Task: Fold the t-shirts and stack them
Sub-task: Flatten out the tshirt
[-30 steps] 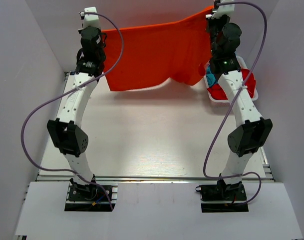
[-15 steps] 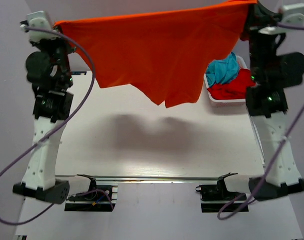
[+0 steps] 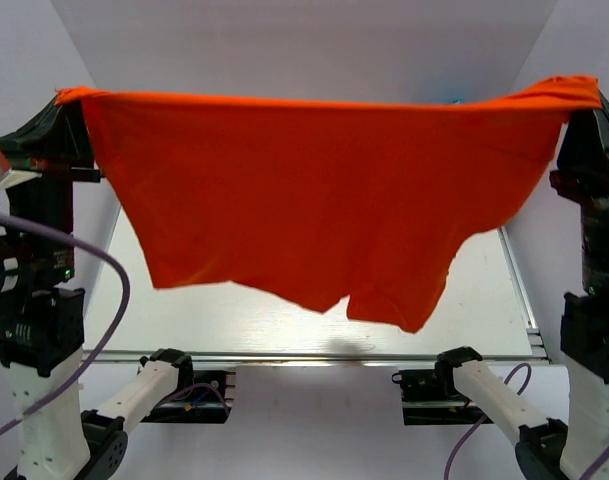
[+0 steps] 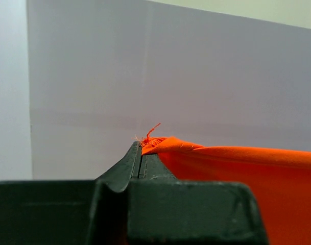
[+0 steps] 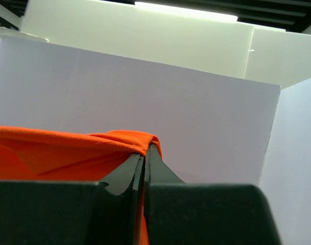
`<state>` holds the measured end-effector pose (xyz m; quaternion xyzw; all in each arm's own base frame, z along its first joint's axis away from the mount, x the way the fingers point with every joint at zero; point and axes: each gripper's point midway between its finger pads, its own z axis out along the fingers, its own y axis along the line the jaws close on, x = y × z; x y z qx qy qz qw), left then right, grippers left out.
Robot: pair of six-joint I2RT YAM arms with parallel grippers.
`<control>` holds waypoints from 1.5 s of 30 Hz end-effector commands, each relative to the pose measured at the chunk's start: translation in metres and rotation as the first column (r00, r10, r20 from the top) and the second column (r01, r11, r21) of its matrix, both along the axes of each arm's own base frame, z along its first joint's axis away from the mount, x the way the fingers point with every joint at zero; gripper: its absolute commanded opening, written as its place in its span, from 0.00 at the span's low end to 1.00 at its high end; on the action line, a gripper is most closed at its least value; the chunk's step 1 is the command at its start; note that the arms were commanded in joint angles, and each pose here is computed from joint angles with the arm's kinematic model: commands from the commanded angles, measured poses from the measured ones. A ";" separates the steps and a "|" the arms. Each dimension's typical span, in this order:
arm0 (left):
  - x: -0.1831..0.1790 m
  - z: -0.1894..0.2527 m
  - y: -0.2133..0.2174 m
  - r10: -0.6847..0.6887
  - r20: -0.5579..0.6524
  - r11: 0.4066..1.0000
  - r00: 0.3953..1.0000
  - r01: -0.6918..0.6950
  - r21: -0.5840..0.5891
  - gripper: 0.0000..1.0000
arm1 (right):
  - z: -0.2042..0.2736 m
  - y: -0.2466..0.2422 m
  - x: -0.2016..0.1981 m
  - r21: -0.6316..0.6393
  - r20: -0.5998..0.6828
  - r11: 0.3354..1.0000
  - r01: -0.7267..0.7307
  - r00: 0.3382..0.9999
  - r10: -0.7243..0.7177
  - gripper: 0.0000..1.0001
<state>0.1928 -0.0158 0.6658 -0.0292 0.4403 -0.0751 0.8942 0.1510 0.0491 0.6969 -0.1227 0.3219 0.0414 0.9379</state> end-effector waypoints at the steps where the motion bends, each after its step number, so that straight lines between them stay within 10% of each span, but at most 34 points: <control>1: -0.006 -0.018 -0.001 -0.017 -0.060 1.000 0.998 0.018 0.009 0.00 | -0.006 -0.004 -0.017 0.007 0.003 1.000 -0.013 1.000 0.013 0.00; 8: 0.011 -0.078 -0.006 -0.052 -0.181 0.998 0.982 0.045 -0.042 0.00 | -0.056 0.005 -0.023 0.014 -0.050 0.996 -0.093 0.994 0.093 0.00; 26: 0.171 -0.372 -0.044 -0.083 -0.649 0.994 0.756 0.017 -0.107 0.00 | -0.352 0.062 0.197 -0.023 -0.660 0.995 -0.094 0.749 0.056 0.00; 45: 0.304 -0.490 -0.041 0.096 -0.836 0.985 0.540 -0.172 0.002 0.00 | -0.461 0.073 0.348 -0.083 -0.861 0.995 0.064 0.498 -0.104 0.00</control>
